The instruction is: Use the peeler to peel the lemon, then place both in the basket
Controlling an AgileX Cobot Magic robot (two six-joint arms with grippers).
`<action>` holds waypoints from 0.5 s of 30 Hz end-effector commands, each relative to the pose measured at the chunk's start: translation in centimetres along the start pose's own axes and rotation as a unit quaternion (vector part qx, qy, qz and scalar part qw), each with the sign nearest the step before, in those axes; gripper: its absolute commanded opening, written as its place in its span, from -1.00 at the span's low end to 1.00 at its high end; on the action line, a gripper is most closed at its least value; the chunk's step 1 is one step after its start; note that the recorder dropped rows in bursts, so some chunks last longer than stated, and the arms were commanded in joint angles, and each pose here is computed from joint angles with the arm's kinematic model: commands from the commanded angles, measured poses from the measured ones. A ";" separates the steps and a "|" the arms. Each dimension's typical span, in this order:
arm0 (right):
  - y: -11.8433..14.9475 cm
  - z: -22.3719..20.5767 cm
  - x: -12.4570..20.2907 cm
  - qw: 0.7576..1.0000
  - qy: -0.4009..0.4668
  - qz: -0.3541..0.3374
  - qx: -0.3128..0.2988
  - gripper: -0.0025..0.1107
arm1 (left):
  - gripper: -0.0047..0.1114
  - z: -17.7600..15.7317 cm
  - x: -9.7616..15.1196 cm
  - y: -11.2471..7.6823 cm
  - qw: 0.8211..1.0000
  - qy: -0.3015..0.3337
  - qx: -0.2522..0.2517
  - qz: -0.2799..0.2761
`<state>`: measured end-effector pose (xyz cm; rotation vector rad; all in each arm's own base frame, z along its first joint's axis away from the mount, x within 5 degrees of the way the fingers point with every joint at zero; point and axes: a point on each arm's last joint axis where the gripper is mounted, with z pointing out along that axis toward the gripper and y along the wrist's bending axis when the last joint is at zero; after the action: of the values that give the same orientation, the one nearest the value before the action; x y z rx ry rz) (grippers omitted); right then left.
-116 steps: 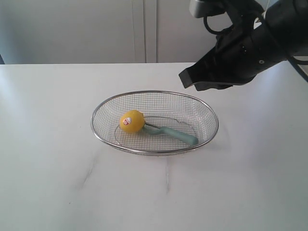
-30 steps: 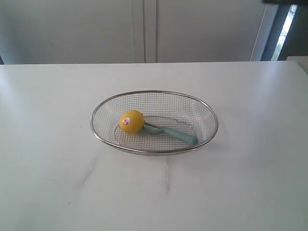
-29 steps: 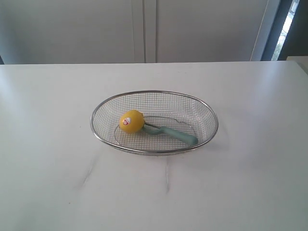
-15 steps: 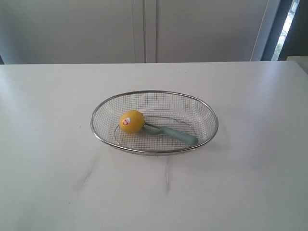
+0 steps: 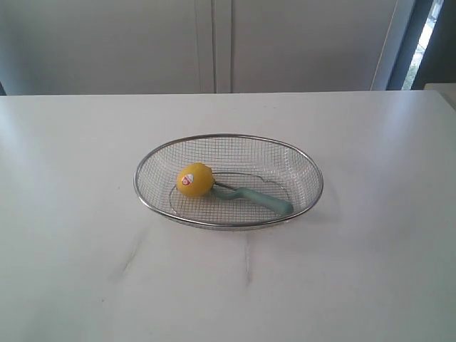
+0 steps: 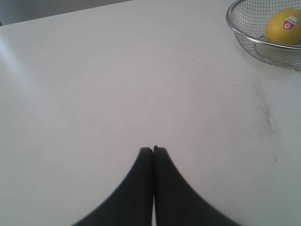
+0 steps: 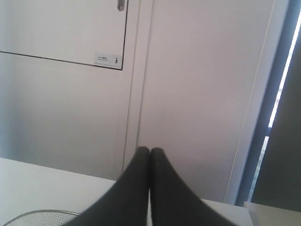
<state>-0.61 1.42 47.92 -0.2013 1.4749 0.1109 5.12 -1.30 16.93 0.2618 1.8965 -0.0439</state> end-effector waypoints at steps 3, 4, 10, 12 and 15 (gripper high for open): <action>-0.9 1.8 3.8 0.998 0.036 -0.037 0.042 -0.96 | -0.92 0.0 0.1 0.0 1.000 -0.003 0.000 -0.005; -1.0 2.0 4.7 0.997 0.046 -0.046 0.049 -0.96 | -0.92 0.0 0.1 0.0 1.000 -0.003 0.000 -0.005; -0.9 3.2 11.0 0.991 0.120 -0.038 0.042 -0.96 | -0.92 0.0 0.1 0.0 1.000 -0.003 0.000 -0.005; -0.8 3.3 13.0 0.989 0.141 -0.033 0.039 -0.96 | -0.92 0.0 0.1 0.0 1.000 -0.003 0.000 -0.005; -0.6 3.3 16.1 0.984 0.173 -0.025 0.033 -0.96 | -0.92 0.0 0.1 0.0 1.000 -0.003 0.000 -0.005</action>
<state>4.04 0.73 34.41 -0.2105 1.7772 -0.0179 5.12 -1.30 16.94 0.2617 1.8949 -0.0432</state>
